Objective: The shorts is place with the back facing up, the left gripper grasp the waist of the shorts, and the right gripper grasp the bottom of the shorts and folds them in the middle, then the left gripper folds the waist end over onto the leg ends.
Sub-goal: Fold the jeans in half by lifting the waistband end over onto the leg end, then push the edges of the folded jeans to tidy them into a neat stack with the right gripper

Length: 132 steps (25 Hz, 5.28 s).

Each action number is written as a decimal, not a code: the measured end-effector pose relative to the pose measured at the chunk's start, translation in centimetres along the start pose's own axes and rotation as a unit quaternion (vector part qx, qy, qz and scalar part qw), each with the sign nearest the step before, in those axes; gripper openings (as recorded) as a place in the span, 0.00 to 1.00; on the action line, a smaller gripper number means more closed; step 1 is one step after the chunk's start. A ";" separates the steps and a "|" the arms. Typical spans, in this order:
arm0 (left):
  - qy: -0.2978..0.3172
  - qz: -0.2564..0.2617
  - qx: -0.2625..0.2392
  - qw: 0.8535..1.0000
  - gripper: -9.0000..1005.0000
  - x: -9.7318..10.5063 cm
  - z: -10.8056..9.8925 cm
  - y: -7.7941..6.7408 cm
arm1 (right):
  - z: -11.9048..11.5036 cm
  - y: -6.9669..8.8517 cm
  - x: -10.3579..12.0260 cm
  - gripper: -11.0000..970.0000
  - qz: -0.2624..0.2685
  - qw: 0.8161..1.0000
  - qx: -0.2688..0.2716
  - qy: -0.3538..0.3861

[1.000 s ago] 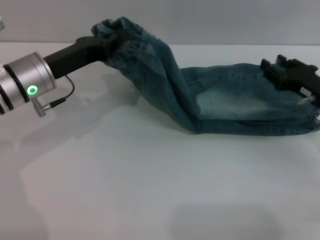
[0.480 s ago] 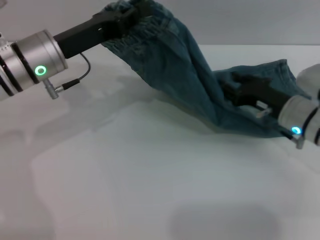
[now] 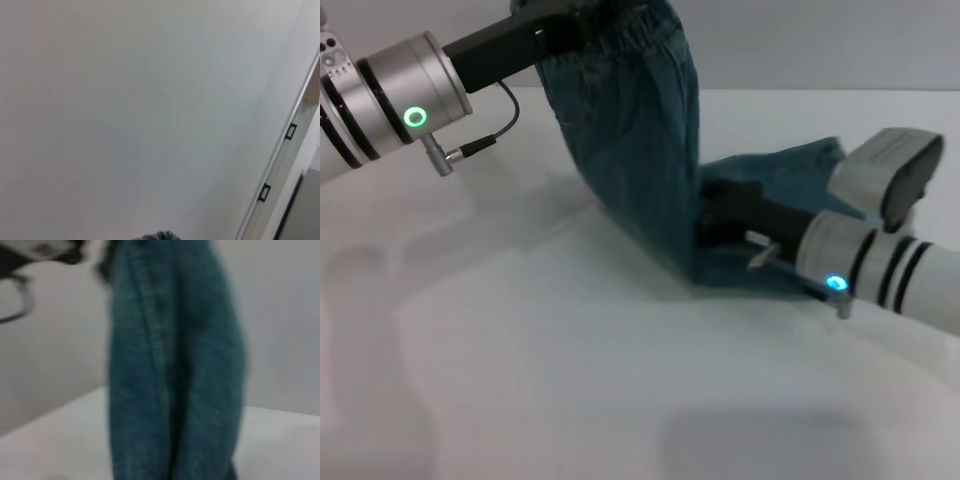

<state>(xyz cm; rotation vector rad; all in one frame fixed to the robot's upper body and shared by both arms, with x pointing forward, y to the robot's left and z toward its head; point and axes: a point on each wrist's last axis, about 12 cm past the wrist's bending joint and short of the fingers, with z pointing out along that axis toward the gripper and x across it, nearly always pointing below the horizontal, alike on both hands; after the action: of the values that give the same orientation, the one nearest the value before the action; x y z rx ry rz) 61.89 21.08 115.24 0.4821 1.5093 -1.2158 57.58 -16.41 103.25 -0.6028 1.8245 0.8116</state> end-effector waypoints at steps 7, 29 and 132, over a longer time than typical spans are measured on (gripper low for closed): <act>0.001 0.001 0.005 1.000 0.04 -0.1 0.4 -0.1 | 1.7 2.6 -0.8 0.46 0.004 0.998 -0.063 -0.001; 0.037 -0.016 0.037 0.999 0.11 1.8 0.0 -1.1 | -8.1 -6.6 1.6 0.46 0.041 0.979 0.186 -0.075; -0.109 0.032 -0.111 0.987 0.83 6.1 -7.1 -0.1 | 0.4 -0.6 -4.5 0.46 -0.075 0.984 -0.122 0.110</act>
<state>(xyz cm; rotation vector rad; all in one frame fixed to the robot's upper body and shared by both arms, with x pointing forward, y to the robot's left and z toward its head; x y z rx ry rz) 56.36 25.43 109.07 0.2395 1.4089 -1.0015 59.89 -16.29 107.13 -1.0104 1.8639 0.9028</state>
